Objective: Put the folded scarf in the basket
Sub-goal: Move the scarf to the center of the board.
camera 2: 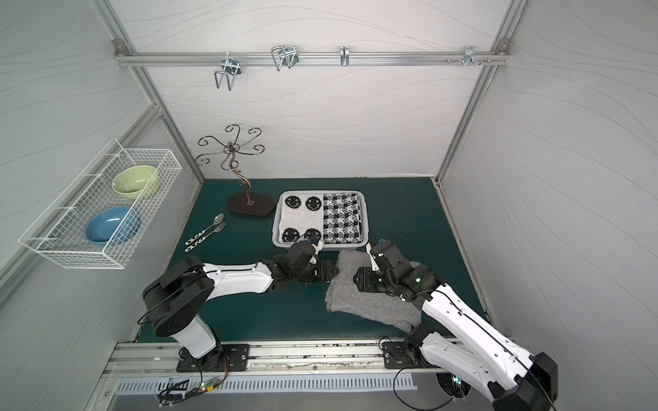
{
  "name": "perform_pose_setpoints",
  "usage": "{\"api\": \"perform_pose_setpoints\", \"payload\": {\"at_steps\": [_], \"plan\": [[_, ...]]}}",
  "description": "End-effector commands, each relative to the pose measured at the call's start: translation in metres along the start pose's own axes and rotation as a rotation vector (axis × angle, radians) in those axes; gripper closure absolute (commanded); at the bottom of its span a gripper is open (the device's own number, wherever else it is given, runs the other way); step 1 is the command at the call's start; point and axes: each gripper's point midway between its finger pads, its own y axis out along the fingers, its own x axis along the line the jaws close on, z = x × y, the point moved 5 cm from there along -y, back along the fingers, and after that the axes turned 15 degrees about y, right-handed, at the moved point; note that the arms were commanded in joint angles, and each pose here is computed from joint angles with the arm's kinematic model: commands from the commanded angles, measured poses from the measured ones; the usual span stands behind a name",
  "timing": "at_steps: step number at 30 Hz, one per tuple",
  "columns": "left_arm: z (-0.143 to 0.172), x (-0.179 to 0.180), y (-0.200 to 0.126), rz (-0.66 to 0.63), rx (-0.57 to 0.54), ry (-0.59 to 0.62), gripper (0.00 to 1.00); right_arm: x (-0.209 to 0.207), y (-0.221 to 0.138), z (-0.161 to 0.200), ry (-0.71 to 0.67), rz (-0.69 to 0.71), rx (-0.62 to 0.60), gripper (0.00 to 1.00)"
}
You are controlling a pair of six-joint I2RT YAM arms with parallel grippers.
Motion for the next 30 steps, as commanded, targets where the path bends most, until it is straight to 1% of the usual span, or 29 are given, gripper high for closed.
{"api": "perform_pose_setpoints", "payload": {"at_steps": [1,3,5,8,12,17,18,20,23,24,27,30], "plan": [[0.009,-0.002,0.02,-0.019,0.044,0.004,0.35,-0.008,-0.008,0.003,-0.013,0.02,-0.01,0.44],[0.014,0.002,0.022,-0.102,0.054,0.042,0.34,-0.01,-0.011,0.003,-0.013,0.017,-0.02,0.44],[0.019,-0.001,0.025,-0.134,0.079,0.073,0.34,-0.013,-0.012,0.003,-0.012,0.026,-0.021,0.44],[0.027,0.004,0.029,-0.189,0.121,0.08,0.35,-0.014,-0.013,0.002,-0.013,0.021,-0.023,0.44],[0.037,0.014,0.025,-0.282,0.138,0.1,0.35,-0.011,-0.014,0.001,-0.013,0.009,-0.028,0.44],[0.035,0.017,0.006,-0.359,0.093,0.142,0.35,-0.011,-0.01,0.002,-0.011,-0.002,-0.018,0.44],[0.034,0.015,0.007,-0.337,0.085,0.161,0.34,-0.011,-0.009,0.003,-0.013,-0.006,-0.015,0.44],[0.034,0.007,0.015,-0.275,0.11,0.187,0.34,-0.011,-0.007,0.004,-0.01,-0.011,-0.012,0.44],[0.035,-0.004,0.024,-0.177,0.089,0.164,0.33,-0.01,-0.007,0.004,-0.009,-0.021,-0.015,0.44],[0.035,-0.006,0.026,-0.163,0.09,0.153,0.33,-0.01,-0.008,0.003,-0.008,-0.022,-0.019,0.44],[0.041,-0.006,0.035,-0.165,0.143,0.152,0.34,-0.009,-0.01,0.003,-0.007,-0.027,-0.022,0.44],[0.05,-0.009,0.044,-0.114,0.155,0.125,0.39,-0.009,-0.011,0.003,-0.005,-0.033,-0.028,0.44]]}}
